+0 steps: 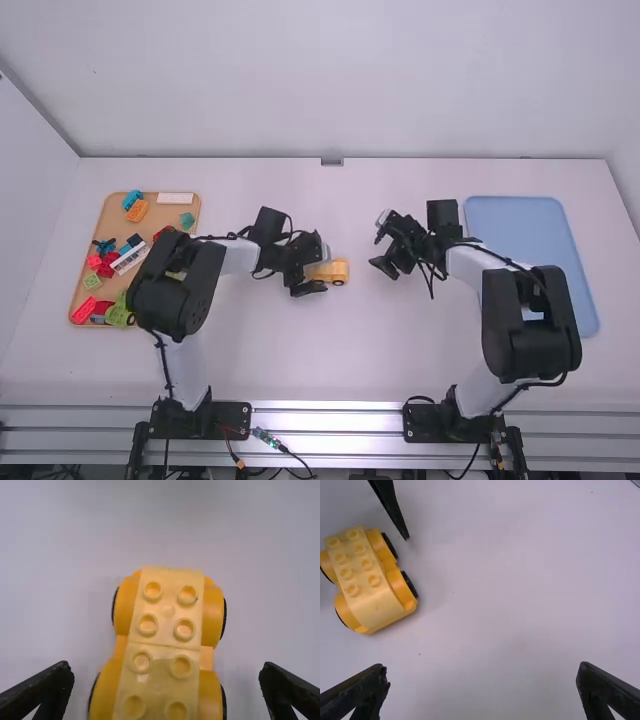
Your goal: Assemble lego blocks to make yellow taxi
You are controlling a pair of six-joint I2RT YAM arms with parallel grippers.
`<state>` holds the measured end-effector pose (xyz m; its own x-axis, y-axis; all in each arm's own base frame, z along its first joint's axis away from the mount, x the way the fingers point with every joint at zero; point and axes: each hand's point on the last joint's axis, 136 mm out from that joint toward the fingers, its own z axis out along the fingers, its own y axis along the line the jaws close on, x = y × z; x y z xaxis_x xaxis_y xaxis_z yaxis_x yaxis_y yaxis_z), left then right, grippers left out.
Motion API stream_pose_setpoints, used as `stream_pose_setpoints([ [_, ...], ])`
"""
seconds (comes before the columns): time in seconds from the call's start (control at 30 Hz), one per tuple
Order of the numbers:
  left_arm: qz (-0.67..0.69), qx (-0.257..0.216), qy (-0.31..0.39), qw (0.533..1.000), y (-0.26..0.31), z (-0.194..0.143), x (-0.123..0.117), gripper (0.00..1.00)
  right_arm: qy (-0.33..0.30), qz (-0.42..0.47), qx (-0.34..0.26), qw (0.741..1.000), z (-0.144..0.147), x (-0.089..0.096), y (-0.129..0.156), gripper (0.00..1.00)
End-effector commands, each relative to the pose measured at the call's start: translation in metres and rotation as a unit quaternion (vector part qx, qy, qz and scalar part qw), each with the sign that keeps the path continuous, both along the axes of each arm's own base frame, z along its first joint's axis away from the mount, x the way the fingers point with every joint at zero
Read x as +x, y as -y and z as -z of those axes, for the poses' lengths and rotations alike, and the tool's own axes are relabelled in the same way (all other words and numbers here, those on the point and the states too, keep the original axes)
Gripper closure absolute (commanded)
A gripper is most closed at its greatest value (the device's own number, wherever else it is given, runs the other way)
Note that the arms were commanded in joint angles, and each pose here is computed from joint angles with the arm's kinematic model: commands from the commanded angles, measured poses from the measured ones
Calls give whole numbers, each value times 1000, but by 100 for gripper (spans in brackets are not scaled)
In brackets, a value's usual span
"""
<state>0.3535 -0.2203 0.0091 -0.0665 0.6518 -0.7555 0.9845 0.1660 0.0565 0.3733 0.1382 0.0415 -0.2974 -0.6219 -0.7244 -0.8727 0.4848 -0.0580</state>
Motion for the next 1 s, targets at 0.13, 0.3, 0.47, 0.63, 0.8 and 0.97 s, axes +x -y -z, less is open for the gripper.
stream_pose_setpoints([
  [0.13, -58, 95, 39, 993, -32, -29, 7, 1, 18, -1, 2, 1000, -12, 3, -1, 1],
  [0.3, -124, 209, 101, 965, -74, -36, 30, 1, 18, -1, 2, 1000, -13, 3, 0, 1],
  [0.47, -336, 308, 129, 881, -142, -49, 64, 1, 24, -1, 3, 1000, -14, 5, 0, 1],
  [0.63, -469, 306, 133, 818, -183, -68, 76, 1, 26, -1, 3, 1000, -14, 6, -1, 1],
  [0.8, -463, 281, 72, 838, -204, -78, 80, 1, 26, 0, 4, 1000, -15, 6, -1, 1],
  [0.97, -452, 224, -15, 863, -247, -105, 80, 1, 26, 0, 4, 1000, -15, 6, -1, 1],
])
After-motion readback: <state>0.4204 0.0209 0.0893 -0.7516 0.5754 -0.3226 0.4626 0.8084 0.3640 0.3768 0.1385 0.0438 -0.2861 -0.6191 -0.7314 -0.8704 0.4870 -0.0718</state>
